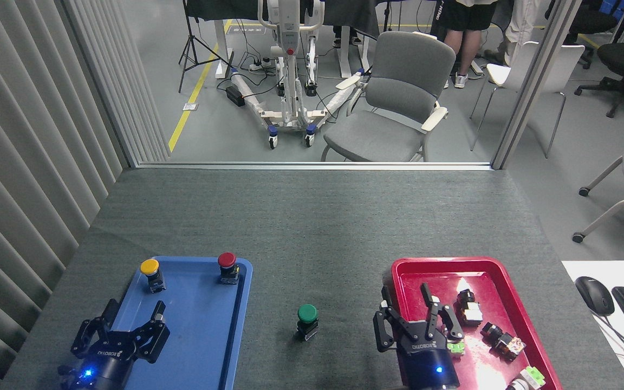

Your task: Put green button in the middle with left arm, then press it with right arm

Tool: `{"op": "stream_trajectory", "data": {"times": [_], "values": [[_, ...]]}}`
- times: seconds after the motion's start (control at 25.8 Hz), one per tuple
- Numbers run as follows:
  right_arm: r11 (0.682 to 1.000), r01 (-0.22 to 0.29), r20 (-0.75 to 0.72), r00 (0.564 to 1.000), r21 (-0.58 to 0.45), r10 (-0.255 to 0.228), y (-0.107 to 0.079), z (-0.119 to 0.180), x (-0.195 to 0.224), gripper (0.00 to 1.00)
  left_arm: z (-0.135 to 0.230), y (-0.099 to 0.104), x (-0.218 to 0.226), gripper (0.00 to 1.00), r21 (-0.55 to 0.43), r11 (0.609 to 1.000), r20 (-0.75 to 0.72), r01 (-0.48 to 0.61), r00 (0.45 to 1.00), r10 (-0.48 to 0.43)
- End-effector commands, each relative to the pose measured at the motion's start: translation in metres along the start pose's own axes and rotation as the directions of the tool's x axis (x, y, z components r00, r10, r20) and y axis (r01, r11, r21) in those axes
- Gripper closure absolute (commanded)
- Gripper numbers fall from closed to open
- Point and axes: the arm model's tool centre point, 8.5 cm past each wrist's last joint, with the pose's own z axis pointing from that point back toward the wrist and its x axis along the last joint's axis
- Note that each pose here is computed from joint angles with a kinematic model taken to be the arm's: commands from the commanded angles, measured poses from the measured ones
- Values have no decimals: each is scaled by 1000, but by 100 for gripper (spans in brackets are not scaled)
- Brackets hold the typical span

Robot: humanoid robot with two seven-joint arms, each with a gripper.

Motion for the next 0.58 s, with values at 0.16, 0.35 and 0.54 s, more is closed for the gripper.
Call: {"op": "stream_trajectory", "data": {"times": [0.16, 0.35, 0.54], "values": [[999, -30, -49, 998, 40, 32, 7, 32, -38, 0, 1, -3, -1, 1, -7, 1000, -7, -4, 1000, 4], [998, -35, -72, 997, 55, 39, 11, 40, -44, 0, 3, -4, -2, 1, -9, 1000, -9, -10, 1000, 9], [993, -39, -94, 994, 111, 49, 13, 40, -46, 0, 5, -3, -2, 1, 2, 999, -15, -35, 999, 35]]}}
